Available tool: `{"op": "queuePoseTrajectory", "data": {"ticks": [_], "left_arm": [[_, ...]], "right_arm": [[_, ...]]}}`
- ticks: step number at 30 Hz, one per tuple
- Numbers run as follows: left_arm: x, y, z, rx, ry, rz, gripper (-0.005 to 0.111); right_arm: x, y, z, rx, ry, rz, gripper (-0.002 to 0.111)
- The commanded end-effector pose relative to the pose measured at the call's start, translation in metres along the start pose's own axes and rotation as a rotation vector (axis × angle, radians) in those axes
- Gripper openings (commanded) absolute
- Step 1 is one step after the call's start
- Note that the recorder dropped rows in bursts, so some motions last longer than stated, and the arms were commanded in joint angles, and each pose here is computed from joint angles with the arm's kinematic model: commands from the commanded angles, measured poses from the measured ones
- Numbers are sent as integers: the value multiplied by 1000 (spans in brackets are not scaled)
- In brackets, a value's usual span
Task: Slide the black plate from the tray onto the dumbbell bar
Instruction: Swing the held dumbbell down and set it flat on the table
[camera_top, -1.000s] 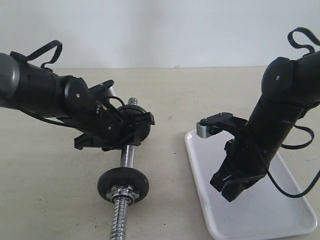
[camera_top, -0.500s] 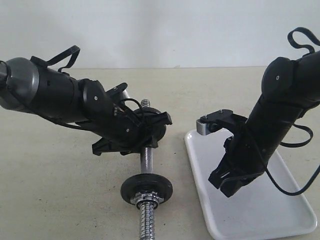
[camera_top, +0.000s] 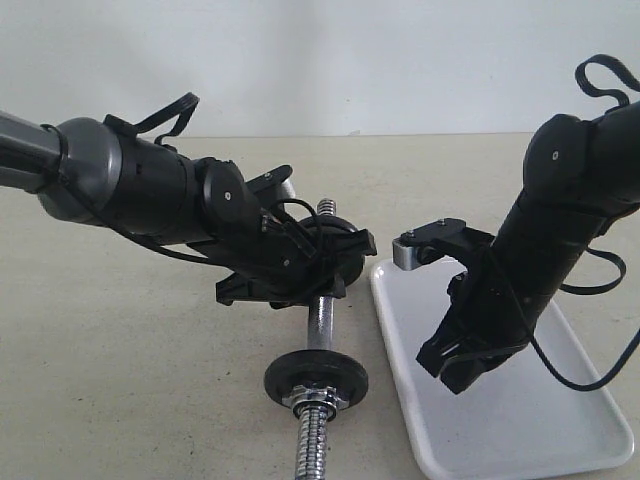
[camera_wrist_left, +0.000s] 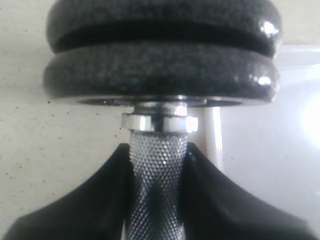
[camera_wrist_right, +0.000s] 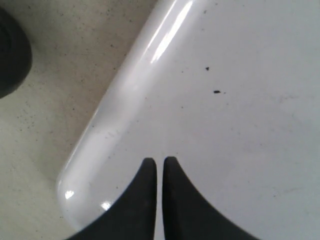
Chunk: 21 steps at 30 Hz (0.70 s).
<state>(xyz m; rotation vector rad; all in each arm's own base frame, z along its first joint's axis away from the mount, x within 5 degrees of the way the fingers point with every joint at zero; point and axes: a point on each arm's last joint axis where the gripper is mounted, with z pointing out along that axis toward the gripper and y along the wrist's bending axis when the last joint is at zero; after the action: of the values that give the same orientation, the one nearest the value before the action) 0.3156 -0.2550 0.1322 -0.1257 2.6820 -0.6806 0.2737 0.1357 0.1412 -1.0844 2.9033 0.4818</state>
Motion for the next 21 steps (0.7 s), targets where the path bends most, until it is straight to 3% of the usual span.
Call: {"op": "queuePoseTrajectory", "data": {"ticks": [1,21], "left_arm": [[-27,-22,-21,98,-186,1,4],[-36,-18,-23,106,-236,-49,4]], "right_arm": [[-1,0,-3,10,-9,-9,1],[-1,0,-3,14,-15,-9,1]]}}
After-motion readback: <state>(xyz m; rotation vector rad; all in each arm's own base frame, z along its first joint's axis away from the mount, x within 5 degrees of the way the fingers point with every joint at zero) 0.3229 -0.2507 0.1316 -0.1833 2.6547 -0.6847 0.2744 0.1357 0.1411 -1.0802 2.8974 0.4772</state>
